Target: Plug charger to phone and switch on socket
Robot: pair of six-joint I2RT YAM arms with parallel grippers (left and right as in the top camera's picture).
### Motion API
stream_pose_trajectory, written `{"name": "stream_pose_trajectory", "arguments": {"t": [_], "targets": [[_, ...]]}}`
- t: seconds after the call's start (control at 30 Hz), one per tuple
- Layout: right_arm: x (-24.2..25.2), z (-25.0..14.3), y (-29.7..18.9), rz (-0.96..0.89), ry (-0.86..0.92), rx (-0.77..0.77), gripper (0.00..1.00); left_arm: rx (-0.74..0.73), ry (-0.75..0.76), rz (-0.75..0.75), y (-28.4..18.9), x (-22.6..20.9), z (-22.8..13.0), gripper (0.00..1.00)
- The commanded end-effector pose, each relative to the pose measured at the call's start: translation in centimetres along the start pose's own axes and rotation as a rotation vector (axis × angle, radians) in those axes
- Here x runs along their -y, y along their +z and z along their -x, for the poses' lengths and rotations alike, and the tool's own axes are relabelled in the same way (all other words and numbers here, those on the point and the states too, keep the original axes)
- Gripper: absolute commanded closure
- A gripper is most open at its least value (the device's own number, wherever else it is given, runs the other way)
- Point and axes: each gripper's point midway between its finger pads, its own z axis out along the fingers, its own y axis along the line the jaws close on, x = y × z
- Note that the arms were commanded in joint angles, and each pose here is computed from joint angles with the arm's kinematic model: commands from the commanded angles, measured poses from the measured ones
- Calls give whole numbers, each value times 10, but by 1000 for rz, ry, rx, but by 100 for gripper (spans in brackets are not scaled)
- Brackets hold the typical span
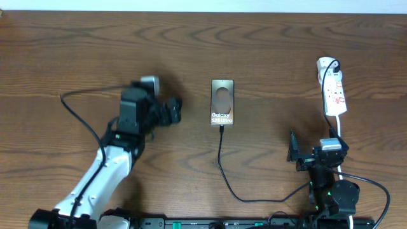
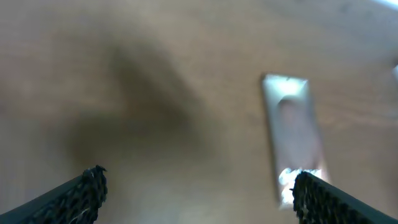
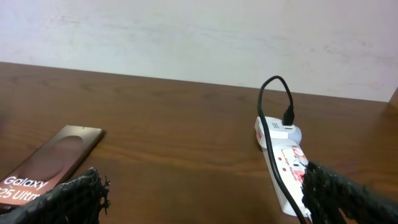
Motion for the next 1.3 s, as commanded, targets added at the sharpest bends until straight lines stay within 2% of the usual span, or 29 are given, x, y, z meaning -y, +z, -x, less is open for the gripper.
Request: {"name": "stream_pose_trajectory", "arguments": {"t": [0.0,0.13,0.43,0.87,1.27], "targets": [[-6,-1,0,23,-7,2,1,27,3,24,-8,-15,-10,3],[-6,-1,0,23,-7,2,1,85,-16,9,-20,-25,-14,3],[-6,-1,0,23,-7,2,1,129,-90,69,-40,-59,-48,3],[-6,-1,0,23,-7,2,1,210,-111,97,-56,-80,-88,3],[-6,-1,0,23,-7,2,1,346,-66,57,-83,-65,-65,3]]}}
